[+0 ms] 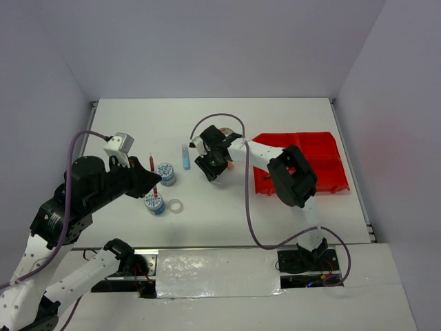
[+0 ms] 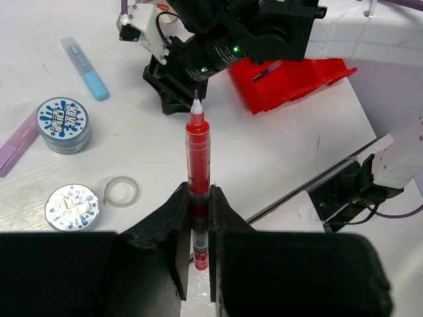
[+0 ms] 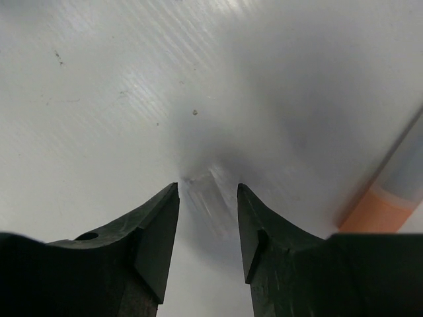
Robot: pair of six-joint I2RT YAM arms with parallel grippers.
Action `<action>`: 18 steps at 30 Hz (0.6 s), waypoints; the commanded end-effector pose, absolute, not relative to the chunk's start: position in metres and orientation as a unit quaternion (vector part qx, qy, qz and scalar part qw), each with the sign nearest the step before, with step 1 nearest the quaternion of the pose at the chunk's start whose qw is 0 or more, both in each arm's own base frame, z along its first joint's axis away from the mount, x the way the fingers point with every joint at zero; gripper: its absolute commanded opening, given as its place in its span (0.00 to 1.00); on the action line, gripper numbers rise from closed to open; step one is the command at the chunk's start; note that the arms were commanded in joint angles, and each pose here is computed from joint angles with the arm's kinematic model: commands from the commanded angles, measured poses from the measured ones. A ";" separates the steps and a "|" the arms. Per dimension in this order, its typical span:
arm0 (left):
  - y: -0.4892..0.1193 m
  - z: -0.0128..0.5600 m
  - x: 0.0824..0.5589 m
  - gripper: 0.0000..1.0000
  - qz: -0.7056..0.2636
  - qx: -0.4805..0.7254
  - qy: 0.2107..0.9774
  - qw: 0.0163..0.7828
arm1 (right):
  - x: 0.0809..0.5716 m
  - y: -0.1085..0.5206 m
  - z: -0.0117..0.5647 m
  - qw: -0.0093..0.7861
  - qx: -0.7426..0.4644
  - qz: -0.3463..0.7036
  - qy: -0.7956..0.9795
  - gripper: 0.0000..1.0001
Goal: Sort the stationery into containers
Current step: Close the pen cap on the pen.
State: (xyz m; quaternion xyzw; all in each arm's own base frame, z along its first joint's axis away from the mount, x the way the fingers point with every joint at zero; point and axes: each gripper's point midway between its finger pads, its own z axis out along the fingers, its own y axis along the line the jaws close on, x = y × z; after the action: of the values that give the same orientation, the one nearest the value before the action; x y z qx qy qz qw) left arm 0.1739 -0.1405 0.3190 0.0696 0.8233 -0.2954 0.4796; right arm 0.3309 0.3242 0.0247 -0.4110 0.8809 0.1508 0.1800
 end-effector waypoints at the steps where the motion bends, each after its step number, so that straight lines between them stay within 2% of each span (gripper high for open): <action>1: -0.146 0.326 0.177 0.00 -0.306 0.087 0.811 0.491 | 0.346 0.324 0.065 0.229 -0.397 0.143 0.877 0.48; 6: -0.148 0.325 0.176 0.00 -0.310 0.091 0.812 0.486 | 0.339 0.302 0.049 0.210 -0.446 0.101 0.864 0.48; 18: -0.151 0.323 0.174 0.00 -0.317 0.096 0.811 0.481 | 0.317 0.317 0.031 0.196 -0.496 0.137 0.835 0.46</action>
State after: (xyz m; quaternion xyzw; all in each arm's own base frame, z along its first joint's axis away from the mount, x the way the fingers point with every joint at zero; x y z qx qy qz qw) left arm 0.1702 -0.1469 0.3146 0.0818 0.8255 -0.3085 0.4656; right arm 0.3178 0.3033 0.0183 -0.4793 0.8515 0.1202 0.1756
